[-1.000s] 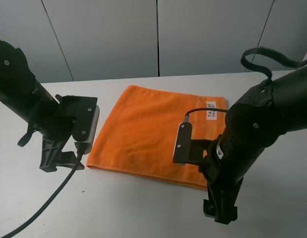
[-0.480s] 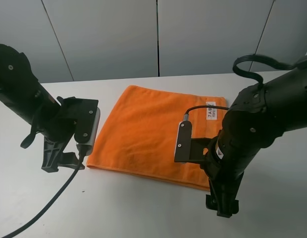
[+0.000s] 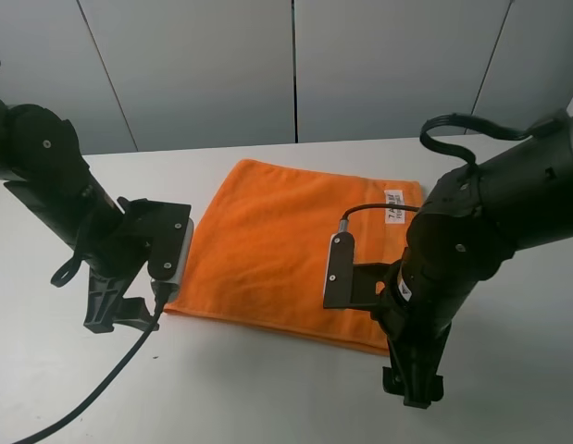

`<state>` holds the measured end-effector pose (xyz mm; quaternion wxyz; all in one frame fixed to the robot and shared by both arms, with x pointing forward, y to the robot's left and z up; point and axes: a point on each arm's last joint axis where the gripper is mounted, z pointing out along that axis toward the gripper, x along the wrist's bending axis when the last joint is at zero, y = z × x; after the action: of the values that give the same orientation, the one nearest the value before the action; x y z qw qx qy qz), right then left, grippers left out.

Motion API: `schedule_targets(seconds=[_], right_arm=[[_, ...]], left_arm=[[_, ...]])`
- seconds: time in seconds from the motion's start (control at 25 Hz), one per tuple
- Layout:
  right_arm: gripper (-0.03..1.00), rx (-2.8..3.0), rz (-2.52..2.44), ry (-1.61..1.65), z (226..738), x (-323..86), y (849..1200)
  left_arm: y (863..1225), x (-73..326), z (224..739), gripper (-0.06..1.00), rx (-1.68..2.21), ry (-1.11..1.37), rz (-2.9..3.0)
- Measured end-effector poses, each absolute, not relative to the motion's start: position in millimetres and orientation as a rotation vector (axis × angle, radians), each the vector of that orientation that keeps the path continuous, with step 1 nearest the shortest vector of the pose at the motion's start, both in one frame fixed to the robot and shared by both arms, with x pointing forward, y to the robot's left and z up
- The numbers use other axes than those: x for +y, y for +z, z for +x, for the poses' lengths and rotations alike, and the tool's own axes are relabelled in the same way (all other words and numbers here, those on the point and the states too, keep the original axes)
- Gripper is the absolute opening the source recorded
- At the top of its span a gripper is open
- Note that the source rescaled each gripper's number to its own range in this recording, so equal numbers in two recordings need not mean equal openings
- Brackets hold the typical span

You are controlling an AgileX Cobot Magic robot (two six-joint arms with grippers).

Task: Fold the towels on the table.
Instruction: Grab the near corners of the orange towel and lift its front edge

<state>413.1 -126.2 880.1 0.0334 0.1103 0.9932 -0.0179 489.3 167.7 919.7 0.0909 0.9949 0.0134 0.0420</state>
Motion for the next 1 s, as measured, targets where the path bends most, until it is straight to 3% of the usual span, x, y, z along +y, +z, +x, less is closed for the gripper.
schedule_targets(seconds=[0.36, 1.0], right_arm=[[1.00, 3.117, 0.336, -0.218, 420.2, -121.3, 855.7], [1.00, 3.127, 0.385, -0.207, 421.0, -118.1, 854.0]], left_arm=[[919.8, 167.6, 489.7, 1.00, 0.040, 0.130, 2.955], [909.2, 166.7, 490.6, 1.00, -0.100, 0.103, 2.973]])
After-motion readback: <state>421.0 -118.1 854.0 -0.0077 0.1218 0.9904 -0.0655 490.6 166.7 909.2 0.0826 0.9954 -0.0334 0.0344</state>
